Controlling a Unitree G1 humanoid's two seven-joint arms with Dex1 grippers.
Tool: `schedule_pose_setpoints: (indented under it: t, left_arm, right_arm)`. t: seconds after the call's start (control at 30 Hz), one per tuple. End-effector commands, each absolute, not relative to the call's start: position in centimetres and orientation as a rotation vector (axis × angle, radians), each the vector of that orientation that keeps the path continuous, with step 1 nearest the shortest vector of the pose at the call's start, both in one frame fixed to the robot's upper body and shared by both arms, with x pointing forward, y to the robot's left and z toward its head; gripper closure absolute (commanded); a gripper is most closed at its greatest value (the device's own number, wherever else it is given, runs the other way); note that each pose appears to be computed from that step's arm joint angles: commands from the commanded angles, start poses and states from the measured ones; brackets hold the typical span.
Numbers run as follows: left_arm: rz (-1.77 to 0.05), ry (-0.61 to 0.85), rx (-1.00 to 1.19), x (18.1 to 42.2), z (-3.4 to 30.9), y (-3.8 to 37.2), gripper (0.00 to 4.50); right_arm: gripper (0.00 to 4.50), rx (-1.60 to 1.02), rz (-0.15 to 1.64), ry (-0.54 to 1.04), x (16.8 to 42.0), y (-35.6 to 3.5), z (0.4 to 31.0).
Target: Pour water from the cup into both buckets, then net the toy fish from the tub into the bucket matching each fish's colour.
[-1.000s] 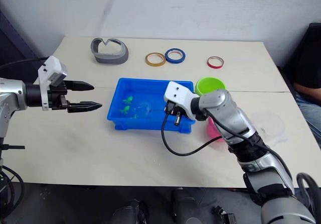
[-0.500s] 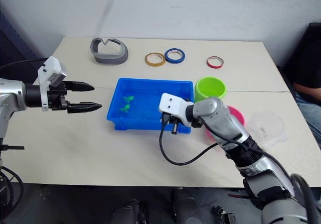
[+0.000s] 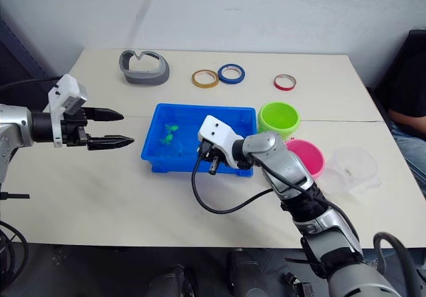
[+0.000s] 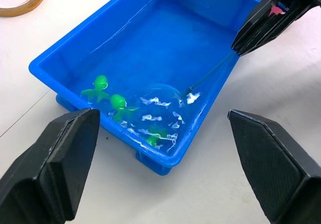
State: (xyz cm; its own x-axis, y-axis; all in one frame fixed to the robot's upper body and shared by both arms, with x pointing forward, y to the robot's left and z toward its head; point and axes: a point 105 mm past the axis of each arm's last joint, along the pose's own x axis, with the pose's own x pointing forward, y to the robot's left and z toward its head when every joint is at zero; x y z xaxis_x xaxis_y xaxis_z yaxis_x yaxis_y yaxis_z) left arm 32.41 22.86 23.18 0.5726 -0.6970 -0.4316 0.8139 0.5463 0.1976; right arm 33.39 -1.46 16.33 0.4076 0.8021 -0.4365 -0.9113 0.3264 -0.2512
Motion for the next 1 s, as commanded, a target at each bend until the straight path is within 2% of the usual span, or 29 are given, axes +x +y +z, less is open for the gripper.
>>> schedule_pose_setpoints:
  t: [0.03,0.37,0.5,0.7,0.8,1.0]
  left_arm:
    - [-0.901,0.272,0.426,31.9,24.7,23.1,0.04]
    - [-0.896,0.271,0.43,32.1,24.7,23.2,0.04]
    - [-0.897,0.268,0.429,32.2,24.8,23.1,0.04]
    - [-0.894,0.27,0.429,32.1,24.8,23.2,0.04]
    - [-0.893,0.273,0.428,31.9,24.8,23.2,0.04]
    - [-0.886,0.279,0.426,31.7,24.9,23.6,0.04]
  right_arm:
    - [4.5,-0.602,1.107,0.169,34.1,-2.2,18.1]
    - [4.5,-0.785,1.028,0.173,35.7,-5.5,18.1]
    - [4.5,-0.81,1.056,0.179,35.5,-4.5,16.8]
    - [4.5,-0.714,1.155,0.189,33.8,-1.5,15.6]
    - [4.5,-0.61,1.164,0.183,33.6,-0.3,16.0]
    - [4.5,-0.534,1.115,0.154,34.2,-1.1,18.0]
